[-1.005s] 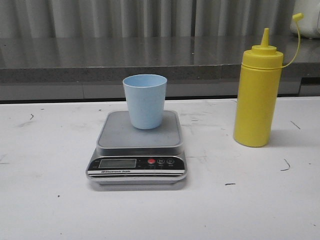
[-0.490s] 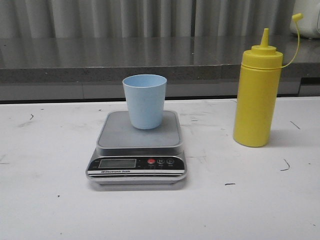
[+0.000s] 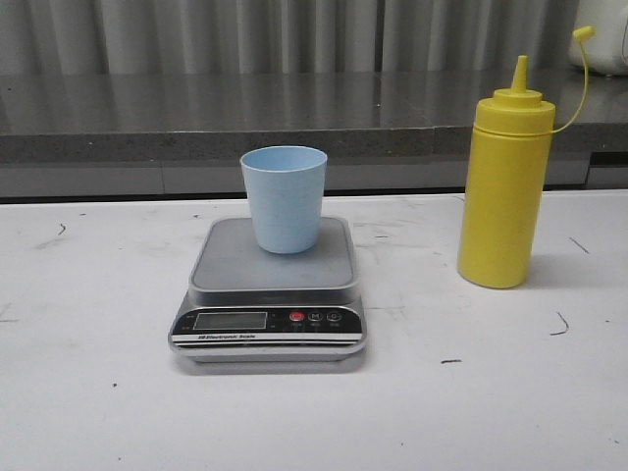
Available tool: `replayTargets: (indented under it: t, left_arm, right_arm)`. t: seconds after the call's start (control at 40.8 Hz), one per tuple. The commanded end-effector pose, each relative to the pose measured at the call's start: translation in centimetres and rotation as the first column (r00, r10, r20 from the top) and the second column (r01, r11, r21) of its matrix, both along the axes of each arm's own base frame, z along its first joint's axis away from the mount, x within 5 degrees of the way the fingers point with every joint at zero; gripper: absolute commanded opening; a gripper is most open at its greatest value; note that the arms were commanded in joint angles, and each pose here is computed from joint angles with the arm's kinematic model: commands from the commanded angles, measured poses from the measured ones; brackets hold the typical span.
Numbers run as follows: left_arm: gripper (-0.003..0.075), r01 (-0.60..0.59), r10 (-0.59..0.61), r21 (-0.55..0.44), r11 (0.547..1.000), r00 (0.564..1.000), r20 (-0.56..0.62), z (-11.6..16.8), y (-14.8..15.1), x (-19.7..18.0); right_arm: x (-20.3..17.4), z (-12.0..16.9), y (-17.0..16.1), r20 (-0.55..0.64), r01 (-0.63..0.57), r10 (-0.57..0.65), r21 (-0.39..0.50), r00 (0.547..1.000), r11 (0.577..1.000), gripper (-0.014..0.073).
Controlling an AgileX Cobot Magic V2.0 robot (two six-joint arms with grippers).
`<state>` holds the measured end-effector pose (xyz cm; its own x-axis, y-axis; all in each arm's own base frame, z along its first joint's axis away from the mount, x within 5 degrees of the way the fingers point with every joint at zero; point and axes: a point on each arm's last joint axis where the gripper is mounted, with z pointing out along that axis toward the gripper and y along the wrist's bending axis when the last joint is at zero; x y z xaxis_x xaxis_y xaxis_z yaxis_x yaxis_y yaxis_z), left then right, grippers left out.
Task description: Pour seasoning into cup on scale with both arms
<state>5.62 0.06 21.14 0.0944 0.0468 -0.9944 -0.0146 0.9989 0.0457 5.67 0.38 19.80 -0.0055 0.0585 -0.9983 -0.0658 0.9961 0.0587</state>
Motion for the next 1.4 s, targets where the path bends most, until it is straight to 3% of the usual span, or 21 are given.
replayTargets:
  t: [0.0, 1.372]
  left_arm:
    - [-0.0020, 0.002, -0.001, -0.003, 1.000, 0.996, 0.091, 0.42, -0.01, -0.24]
    - [-0.0020, 0.002, -0.001, -0.003, 1.000, 0.996, 0.091, 0.42, -0.01, -0.24]
  right_arm:
    - [-0.19, 0.88, -0.06, 0.094, 0.008, -0.008, 0.005, 0.996, 1.000, -0.0122]
    - [-0.19, 0.88, -0.19, 0.094, 0.033, -0.033, 0.005, 0.995, 0.999, -0.0122]
